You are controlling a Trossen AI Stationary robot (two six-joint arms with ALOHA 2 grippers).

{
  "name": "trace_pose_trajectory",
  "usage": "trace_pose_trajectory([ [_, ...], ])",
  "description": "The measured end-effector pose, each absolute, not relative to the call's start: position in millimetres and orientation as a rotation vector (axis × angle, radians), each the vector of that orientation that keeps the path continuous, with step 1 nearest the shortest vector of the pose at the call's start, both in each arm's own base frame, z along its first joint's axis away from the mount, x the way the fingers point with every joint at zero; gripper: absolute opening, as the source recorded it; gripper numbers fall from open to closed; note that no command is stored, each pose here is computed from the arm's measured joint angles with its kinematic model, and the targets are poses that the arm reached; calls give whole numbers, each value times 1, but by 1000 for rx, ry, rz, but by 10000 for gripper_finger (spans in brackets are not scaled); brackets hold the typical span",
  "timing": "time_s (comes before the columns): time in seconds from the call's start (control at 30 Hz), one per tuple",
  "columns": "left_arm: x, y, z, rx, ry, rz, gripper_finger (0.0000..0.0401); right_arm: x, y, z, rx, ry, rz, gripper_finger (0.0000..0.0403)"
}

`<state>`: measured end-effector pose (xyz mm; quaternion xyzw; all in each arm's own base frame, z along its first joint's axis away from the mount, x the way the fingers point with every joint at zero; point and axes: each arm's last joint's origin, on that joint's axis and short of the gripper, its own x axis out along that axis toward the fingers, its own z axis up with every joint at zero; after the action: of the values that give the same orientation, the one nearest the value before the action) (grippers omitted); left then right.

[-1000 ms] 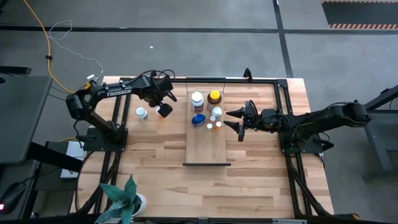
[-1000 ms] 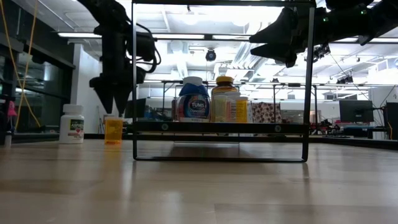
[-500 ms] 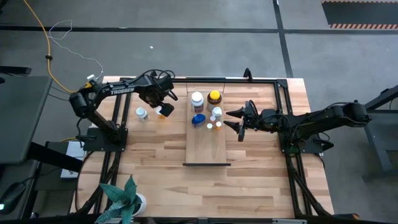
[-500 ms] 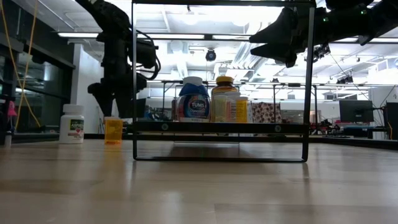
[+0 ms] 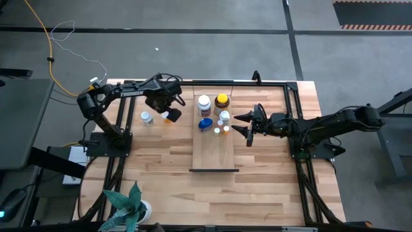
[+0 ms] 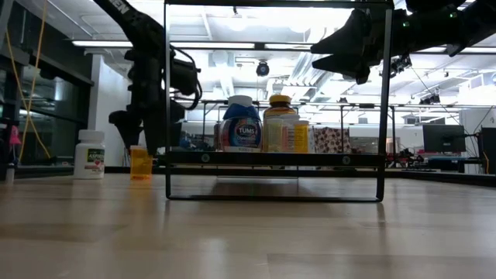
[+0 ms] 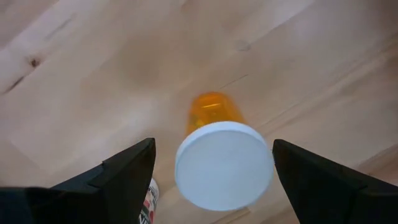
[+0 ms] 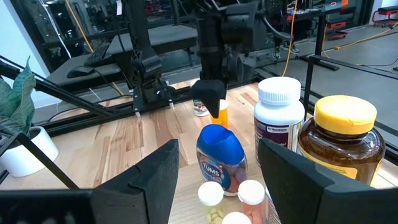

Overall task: Pick and place medicine bottles onto shelf by color
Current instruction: Put the medium orange pill bottle on the shelf

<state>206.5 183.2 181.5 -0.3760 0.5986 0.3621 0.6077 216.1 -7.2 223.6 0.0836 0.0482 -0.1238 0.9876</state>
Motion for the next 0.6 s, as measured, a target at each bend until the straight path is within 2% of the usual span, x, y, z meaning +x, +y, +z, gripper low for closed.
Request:
trace_pose_trajectory([
  [0.27, 212, 185, 166, -873, 1433, 826, 314, 216, -7, 224, 168, 97, -249, 211],
  [0.6, 215, 187, 165, -864, 1413, 824, 314, 216, -7, 224, 168, 98, -249, 211],
])
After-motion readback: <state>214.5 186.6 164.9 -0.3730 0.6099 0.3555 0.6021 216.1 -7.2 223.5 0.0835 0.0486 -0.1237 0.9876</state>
